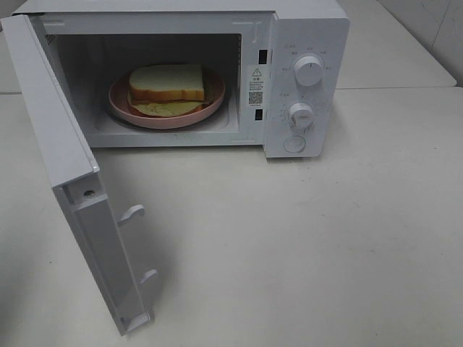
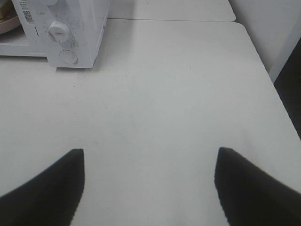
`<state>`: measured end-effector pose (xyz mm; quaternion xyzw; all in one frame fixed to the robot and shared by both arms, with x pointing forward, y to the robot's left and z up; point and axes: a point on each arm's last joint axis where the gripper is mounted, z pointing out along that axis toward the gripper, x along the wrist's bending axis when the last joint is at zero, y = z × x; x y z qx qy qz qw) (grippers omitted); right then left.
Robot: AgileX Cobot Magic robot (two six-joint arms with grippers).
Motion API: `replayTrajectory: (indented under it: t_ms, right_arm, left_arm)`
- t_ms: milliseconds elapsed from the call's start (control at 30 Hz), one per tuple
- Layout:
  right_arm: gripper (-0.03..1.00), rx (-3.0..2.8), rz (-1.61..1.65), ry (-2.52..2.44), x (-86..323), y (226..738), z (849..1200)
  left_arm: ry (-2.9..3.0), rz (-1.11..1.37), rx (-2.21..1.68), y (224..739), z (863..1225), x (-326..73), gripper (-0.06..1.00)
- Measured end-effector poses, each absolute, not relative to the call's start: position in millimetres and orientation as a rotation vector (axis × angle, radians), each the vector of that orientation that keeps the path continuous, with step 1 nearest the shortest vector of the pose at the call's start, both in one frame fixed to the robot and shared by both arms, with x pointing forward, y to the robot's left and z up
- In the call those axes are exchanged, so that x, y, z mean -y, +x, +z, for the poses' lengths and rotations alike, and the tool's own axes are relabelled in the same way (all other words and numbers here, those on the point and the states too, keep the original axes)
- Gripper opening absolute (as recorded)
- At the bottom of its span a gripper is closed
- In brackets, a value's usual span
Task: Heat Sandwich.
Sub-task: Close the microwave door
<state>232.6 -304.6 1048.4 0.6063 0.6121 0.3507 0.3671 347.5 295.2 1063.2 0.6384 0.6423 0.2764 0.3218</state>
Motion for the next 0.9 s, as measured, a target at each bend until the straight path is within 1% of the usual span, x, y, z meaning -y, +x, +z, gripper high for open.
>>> replayTrajectory:
  t_ms: [100,133,200,233,300,433,567,900]
  right_arm:
    - [0.74,-1.573,0.900,1.558,305,233,1048]
    - [0.74,-1.573,0.900,1.558,305,233,1048]
    - [0.74,-1.573,0.900,1.558,305,233,1048]
    - [0.74,-1.573,0.900,1.558,305,233,1048]
    - [0.74,-1.573,0.900,1.558,305,233,1048]
    - [0.74,-1.573,0.900,1.558,305,233,1048]
    - [0.74,-1.573,0.900,1.558,305,233,1048]
    - [0.74,-1.573,0.900,1.558,305,233,1048]
  left_arm:
    - [1.693,0.711,-1.708,370,1053,-295,0.00]
    - [1.693,0.711,-1.708,370,1053,-295,0.00]
    - [1.688,0.716,-1.709,381,1043,-295,0.00]
    - [1.678,0.727,-1.705,390,1033,-295,0.00]
    - [1.670,0.736,-1.699,393,1028,-295,0.00]
    - [1.579,0.832,-1.622,408,1009,-296,0.00]
    - [1.517,0.895,-1.568,419,996,-296,0.00]
    - [1.468,0.951,-1.526,446,974,-297,0.00]
